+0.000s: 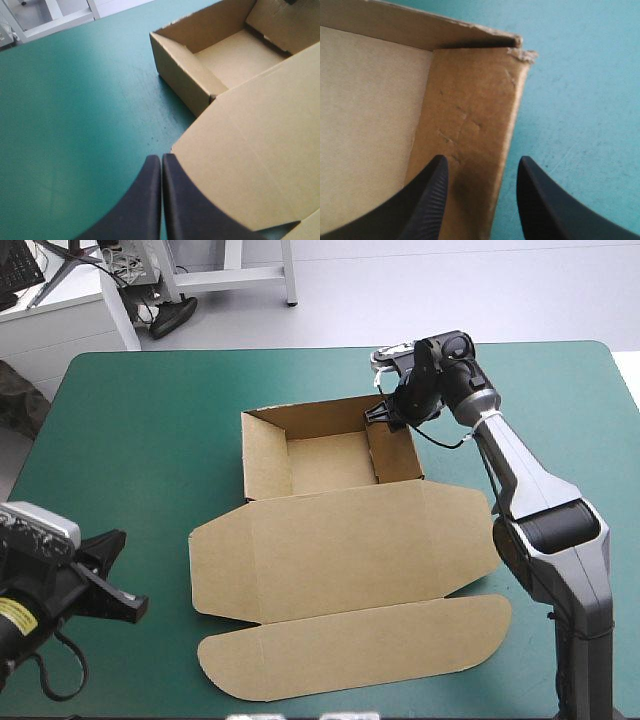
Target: Fold the box
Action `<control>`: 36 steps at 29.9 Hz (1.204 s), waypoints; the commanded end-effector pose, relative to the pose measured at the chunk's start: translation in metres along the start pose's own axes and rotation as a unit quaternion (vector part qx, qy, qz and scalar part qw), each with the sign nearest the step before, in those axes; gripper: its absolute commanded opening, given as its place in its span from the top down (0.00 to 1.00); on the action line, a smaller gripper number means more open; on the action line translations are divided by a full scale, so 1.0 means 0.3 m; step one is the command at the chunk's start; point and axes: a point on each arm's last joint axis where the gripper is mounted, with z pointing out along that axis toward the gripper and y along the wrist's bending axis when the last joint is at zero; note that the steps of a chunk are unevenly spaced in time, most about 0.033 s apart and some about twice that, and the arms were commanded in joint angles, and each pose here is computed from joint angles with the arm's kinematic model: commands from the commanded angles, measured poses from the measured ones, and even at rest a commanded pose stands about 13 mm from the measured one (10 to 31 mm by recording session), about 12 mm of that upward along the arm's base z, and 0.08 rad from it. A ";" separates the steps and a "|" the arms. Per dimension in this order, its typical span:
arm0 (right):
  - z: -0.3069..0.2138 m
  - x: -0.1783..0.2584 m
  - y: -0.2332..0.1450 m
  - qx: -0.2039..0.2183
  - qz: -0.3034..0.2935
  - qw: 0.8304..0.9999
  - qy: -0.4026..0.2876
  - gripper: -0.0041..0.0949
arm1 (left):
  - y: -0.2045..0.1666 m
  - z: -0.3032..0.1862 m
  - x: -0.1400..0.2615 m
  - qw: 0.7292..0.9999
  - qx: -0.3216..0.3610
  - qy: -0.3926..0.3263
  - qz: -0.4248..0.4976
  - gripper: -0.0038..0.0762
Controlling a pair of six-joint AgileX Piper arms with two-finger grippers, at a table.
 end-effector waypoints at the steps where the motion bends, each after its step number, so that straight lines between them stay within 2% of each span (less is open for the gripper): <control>1: -0.072 -0.013 -0.006 0.003 0.001 1.000 -0.024 0.54 | -0.003 0.003 0.071 0.999 -0.004 -0.041 -0.016 0.96; 7: -0.010 -0.010 -0.007 0.001 0.002 1.000 -0.006 0.54 | -0.013 0.051 0.250 0.999 -0.002 -0.020 -0.038 0.96; 10: 0.013 -0.008 -0.008 0.001 0.002 1.000 0.001 0.55 | -0.016 0.067 0.305 0.998 -0.002 -0.033 -0.050 0.96; 13: 0.024 -0.007 -0.008 0.001 0.007 1.000 0.004 0.66 | -0.017 0.063 0.332 0.997 -0.001 -0.054 -0.058 0.96; 17: 0.024 -0.007 -0.012 0.007 0.006 1.000 0.005 0.96 | -0.017 0.055 0.340 0.996 -0.003 -0.066 -0.056 0.96; 19: 0.024 -0.007 -0.017 0.015 0.008 1.000 0.005 0.97 | -0.016 0.054 0.340 0.996 -0.004 -0.066 -0.055 0.96; 22: 0.022 -0.005 -0.048 0.055 0.002 0.998 0.006 0.98 | -0.016 0.054 0.340 0.996 -0.005 -0.066 -0.054 0.96; 25: 0.010 0.001 -0.146 0.099 0.015 0.995 0.007 0.98 | -0.016 0.054 0.340 0.996 -0.005 -0.066 -0.054 0.96; 29: -0.020 0.032 -0.334 0.124 0.071 0.990 0.008 0.98 | -0.016 0.054 0.340 0.996 -0.005 -0.066 -0.054 0.96; 36: -0.104 0.180 -0.734 0.180 0.185 0.966 0.016 0.98 | -0.016 0.054 0.340 0.996 -0.005 -0.066 -0.054 0.96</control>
